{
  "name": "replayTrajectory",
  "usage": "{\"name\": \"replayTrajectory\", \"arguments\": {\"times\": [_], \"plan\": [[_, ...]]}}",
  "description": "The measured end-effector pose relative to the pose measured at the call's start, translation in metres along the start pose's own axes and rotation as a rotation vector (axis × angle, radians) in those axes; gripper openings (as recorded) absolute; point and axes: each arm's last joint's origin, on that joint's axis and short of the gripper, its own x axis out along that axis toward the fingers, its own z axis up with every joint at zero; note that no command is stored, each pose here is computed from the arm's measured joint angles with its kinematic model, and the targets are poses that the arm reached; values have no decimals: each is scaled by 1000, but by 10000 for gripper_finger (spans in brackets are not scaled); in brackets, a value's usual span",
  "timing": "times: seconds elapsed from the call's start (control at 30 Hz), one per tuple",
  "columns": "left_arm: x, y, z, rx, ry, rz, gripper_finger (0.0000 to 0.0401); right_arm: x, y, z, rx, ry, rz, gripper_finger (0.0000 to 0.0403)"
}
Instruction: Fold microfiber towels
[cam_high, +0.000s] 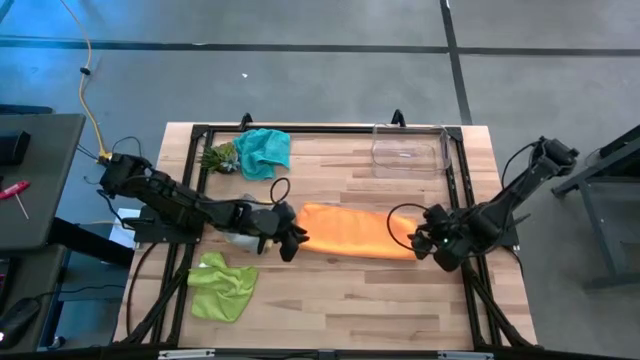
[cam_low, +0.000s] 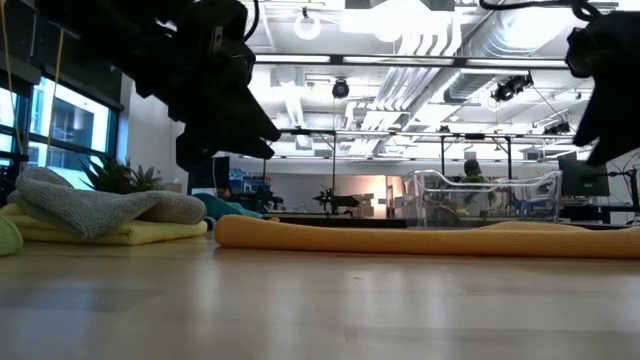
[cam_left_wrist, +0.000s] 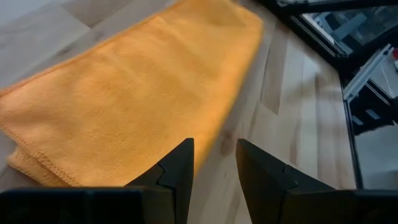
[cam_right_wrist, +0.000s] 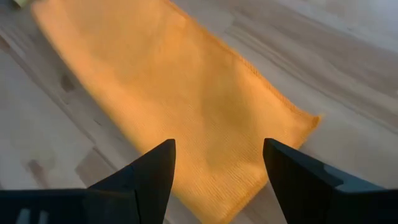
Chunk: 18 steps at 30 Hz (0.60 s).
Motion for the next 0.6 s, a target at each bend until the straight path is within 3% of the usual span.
{"name": "replayTrajectory", "arguments": {"times": [0.3, 0.5, 0.6], "plan": [[-4, 11, 44, 55, 156, 156, 110, -2, 0, 9, -1, -21, 5, 236], [-12, 17, 40, 35, 274, 248, 78, -1, 0, 9, 0, -14, 5, 236], [-16, 21, 24, 153, 375, 304, 26, -1, 0, 9, -2, -15, 5, 236]]}}
